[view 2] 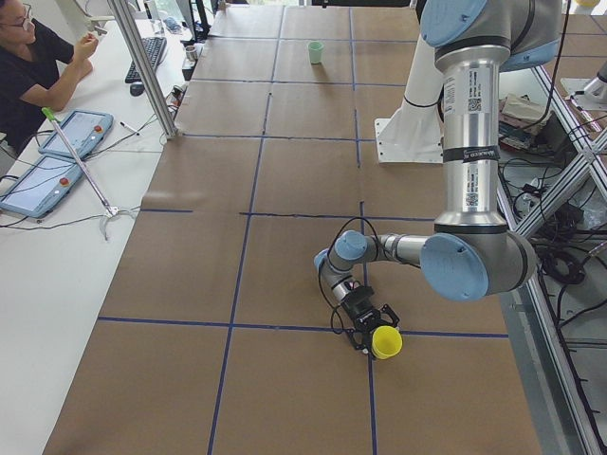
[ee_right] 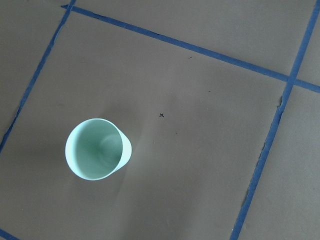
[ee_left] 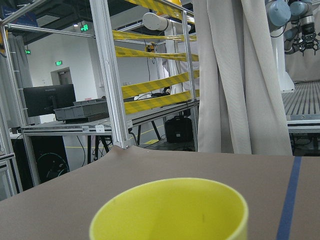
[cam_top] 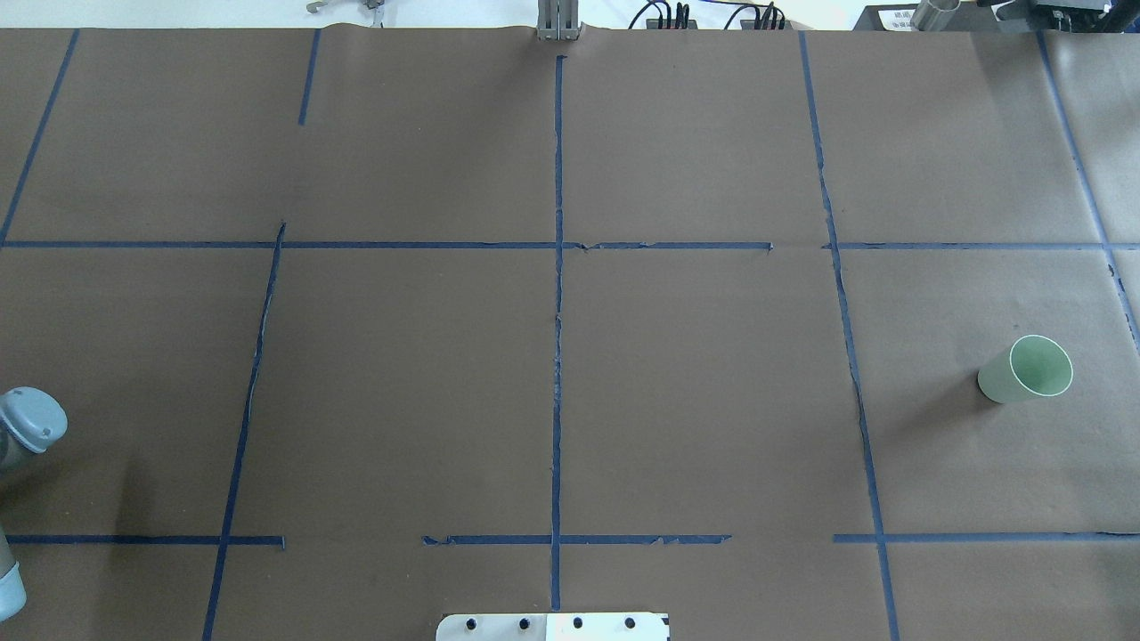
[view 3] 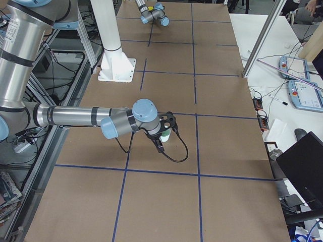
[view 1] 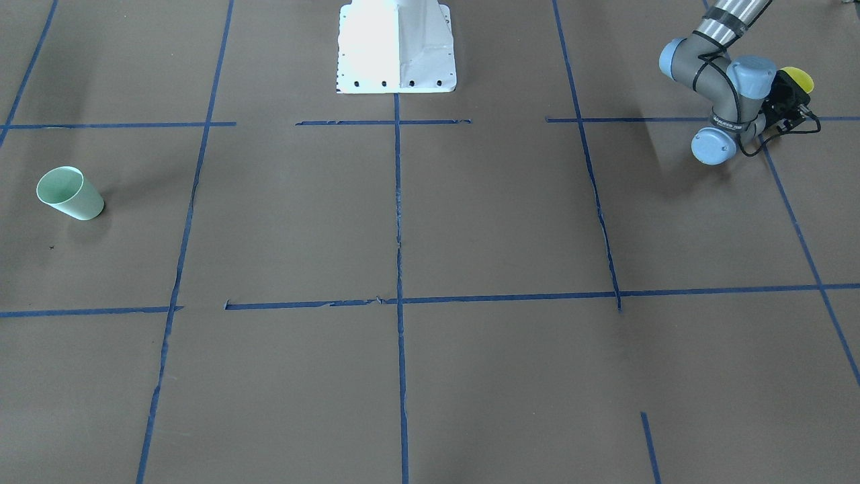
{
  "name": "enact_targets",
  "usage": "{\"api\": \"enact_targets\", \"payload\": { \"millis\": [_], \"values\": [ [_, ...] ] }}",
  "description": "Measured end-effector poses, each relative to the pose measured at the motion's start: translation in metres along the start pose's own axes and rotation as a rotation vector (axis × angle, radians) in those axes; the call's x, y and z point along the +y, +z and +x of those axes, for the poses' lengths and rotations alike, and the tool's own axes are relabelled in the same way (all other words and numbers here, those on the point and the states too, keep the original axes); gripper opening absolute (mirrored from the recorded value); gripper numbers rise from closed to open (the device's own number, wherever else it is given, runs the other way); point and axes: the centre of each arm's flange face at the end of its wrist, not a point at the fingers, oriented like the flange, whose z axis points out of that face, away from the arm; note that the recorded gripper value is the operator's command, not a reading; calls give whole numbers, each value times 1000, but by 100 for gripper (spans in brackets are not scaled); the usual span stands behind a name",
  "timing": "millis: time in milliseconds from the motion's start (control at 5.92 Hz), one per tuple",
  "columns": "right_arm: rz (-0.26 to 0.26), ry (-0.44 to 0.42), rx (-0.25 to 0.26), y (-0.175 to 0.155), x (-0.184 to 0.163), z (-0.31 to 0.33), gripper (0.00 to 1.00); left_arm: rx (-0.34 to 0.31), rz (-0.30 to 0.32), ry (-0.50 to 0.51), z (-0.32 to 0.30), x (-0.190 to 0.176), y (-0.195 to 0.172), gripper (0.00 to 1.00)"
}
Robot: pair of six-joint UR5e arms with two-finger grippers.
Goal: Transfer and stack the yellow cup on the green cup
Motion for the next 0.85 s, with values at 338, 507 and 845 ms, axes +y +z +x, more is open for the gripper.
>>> {"api": "enact_targets", "payload": {
  "millis": [338,507,845],
  "values": [
    [7,-9,2,-2,-5,-3,100,39,45,50,4,-9,26,16],
    [12,-10,5,-3,-8,-4,100,93,70,113,8,-18,26,16],
    [21,-11,5,-6,-13,-7,100,294,144,186,45,-46,0,13]
  ]
}}
